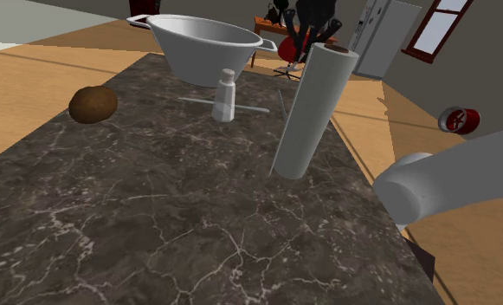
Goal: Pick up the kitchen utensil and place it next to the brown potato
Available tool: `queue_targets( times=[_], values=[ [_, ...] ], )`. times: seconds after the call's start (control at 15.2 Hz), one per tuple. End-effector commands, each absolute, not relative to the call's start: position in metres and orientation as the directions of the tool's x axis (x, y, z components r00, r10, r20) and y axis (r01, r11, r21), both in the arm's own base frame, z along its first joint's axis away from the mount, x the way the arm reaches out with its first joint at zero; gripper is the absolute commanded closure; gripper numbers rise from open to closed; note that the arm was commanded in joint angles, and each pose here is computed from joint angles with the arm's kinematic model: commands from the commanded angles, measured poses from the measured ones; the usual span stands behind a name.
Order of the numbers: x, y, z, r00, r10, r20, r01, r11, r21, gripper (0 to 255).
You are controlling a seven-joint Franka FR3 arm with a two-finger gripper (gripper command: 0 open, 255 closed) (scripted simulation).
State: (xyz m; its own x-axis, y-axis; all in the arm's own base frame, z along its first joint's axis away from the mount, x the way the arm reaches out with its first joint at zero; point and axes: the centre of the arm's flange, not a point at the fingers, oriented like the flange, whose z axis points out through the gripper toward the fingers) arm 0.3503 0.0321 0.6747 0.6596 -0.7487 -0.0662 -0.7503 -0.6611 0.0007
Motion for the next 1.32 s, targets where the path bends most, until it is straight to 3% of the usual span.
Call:
queue_targets(
  times=[0.0, 1.25],
  values=[
    [0.352, 0.058, 0.673, 0.659, -0.750, -0.066, -0.751, -0.660, 0.000, 255],
    [0.370, 0.308, 0.674, 0.659, -0.750, -0.066, -0.751, -0.660, 0.000, 255]
  ],
)
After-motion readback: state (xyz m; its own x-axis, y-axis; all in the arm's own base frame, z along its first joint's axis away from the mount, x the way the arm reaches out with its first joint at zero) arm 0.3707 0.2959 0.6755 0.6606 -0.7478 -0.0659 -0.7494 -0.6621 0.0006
